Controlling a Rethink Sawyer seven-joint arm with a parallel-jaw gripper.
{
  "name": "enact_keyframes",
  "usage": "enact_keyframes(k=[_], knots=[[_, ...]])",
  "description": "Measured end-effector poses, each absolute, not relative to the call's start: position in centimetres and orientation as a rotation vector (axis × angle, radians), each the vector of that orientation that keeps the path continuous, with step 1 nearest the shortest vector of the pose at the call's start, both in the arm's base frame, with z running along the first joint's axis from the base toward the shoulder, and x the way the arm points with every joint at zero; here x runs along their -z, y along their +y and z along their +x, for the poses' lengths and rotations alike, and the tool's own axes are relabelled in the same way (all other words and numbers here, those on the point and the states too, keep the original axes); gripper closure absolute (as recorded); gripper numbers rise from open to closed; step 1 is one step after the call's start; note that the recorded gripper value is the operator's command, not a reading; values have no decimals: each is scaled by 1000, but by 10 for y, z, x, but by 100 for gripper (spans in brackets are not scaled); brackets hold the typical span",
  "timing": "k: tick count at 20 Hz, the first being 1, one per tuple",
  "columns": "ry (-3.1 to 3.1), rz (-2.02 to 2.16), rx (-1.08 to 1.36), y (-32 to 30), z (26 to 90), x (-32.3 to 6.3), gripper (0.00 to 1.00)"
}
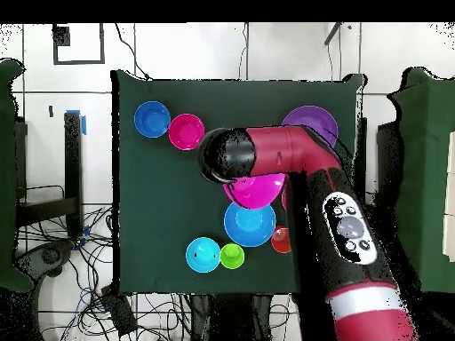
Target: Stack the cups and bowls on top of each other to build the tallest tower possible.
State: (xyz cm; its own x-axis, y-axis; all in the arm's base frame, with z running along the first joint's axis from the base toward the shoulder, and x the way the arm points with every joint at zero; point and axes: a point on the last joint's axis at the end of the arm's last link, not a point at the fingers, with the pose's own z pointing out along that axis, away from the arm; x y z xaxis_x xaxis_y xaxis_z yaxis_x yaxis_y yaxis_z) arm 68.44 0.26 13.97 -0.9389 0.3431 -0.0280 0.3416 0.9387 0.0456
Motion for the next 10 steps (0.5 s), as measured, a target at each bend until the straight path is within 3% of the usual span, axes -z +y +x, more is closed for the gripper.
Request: enact_keyframes(k=[10], knots=[[3093,628,-41,-16,684,-213,100]])
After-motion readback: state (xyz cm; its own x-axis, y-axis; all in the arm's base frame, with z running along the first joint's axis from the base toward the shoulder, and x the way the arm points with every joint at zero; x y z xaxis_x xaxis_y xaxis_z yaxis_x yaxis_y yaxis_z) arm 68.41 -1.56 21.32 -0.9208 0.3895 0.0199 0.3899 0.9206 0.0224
